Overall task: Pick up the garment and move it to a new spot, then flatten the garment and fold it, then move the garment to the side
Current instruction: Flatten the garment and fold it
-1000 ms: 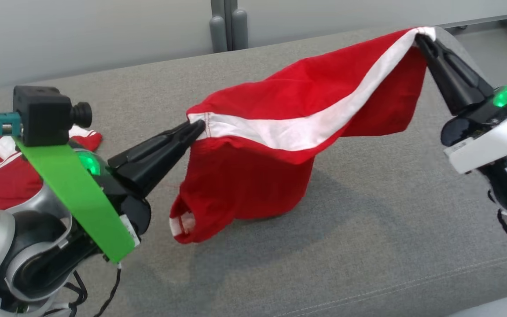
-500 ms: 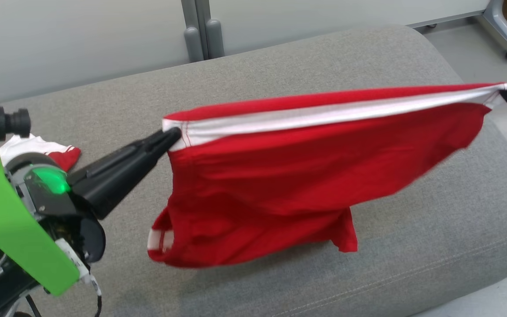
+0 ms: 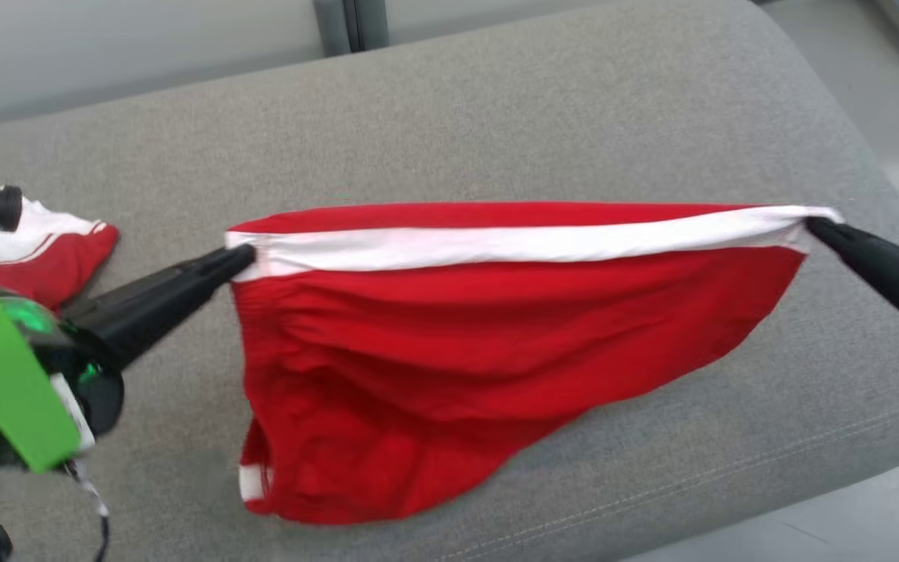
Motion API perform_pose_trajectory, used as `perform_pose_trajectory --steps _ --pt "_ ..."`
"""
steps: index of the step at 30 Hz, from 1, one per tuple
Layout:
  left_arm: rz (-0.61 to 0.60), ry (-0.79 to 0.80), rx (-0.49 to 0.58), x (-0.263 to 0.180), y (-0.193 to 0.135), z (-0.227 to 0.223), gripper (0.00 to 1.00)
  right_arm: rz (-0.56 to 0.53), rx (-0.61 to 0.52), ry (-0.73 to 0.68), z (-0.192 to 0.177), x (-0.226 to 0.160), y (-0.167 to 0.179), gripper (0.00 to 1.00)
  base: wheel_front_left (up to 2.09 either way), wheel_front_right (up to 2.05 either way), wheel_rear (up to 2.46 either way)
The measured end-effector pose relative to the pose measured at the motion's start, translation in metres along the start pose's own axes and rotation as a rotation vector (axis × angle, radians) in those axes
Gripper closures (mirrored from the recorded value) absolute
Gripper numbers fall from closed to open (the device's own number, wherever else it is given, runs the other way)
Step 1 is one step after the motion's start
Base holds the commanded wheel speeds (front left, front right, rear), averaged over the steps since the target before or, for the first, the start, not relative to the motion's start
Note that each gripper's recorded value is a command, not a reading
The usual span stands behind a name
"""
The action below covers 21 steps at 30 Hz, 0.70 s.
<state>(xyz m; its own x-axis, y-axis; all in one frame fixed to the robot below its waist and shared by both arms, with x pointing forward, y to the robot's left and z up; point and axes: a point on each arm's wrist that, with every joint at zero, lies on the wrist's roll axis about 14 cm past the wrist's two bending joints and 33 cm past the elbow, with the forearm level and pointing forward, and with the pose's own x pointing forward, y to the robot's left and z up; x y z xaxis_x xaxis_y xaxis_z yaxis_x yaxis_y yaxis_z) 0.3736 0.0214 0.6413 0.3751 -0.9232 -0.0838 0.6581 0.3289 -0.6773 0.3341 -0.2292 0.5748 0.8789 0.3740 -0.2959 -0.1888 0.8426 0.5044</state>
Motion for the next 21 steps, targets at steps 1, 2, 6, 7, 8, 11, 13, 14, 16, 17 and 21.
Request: perform_pose_trajectory --steps 1,2,6,7,8,11,13,14,16,17,21 --pt "0.048 0.027 -0.026 0.001 0.019 -0.003 1.0 0.009 0.008 0.027 -0.005 0.01 0.002 1.0 0.0 0.0 0.0" --pt "0.1 0.05 -0.043 0.001 0.039 -0.006 1.0 0.026 -0.008 0.044 -0.006 0.02 0.007 1.0 0.0 0.0 0.0" --pt "0.289 0.118 0.023 0.002 0.101 0.002 1.0 0.061 -0.062 -0.16 0.058 0.071 0.031 1.0 0.0 0.0 0.0" --pt "0.289 0.118 0.023 0.002 0.101 0.002 1.0 0.061 -0.062 -0.16 0.058 0.071 0.031 1.0 0.0 0.0 0.0" --pt "0.333 0.105 0.082 0.002 0.111 0.015 1.0 0.053 -0.086 -0.239 0.082 0.082 0.036 1.0 0.0 0.0 0.0" --pt "0.364 -0.148 0.285 0.011 0.106 0.1 1.0 0.076 -0.135 -0.542 0.166 0.098 0.066 1.0 0.0 0.0 0.0" --pt "0.292 -0.345 0.388 0.019 0.073 0.154 1.0 0.089 -0.149 -0.783 0.221 0.092 0.082 1.0 0.0 0.0 0.0" --pt "0.25 -0.427 0.418 0.022 0.057 0.173 1.0 0.096 -0.177 -0.854 0.238 0.091 0.091 1.0 0.0 0.0 0.0" --pt "0.2 -0.469 0.457 0.033 0.044 0.183 1.0 0.142 -0.161 -0.953 0.258 0.094 0.106 1.0 0.0 0.0 0.0" --pt "0.186 -0.485 0.457 0.039 0.045 0.181 1.0 0.16 -0.151 -0.956 0.257 0.105 0.111 1.0 0.0 0.0 0.0" --pt "0.11 -0.439 0.431 0.072 0.066 0.136 1.0 0.18 -0.158 -0.781 0.2 0.172 0.113 1.0 0.0 0.0 0.0"
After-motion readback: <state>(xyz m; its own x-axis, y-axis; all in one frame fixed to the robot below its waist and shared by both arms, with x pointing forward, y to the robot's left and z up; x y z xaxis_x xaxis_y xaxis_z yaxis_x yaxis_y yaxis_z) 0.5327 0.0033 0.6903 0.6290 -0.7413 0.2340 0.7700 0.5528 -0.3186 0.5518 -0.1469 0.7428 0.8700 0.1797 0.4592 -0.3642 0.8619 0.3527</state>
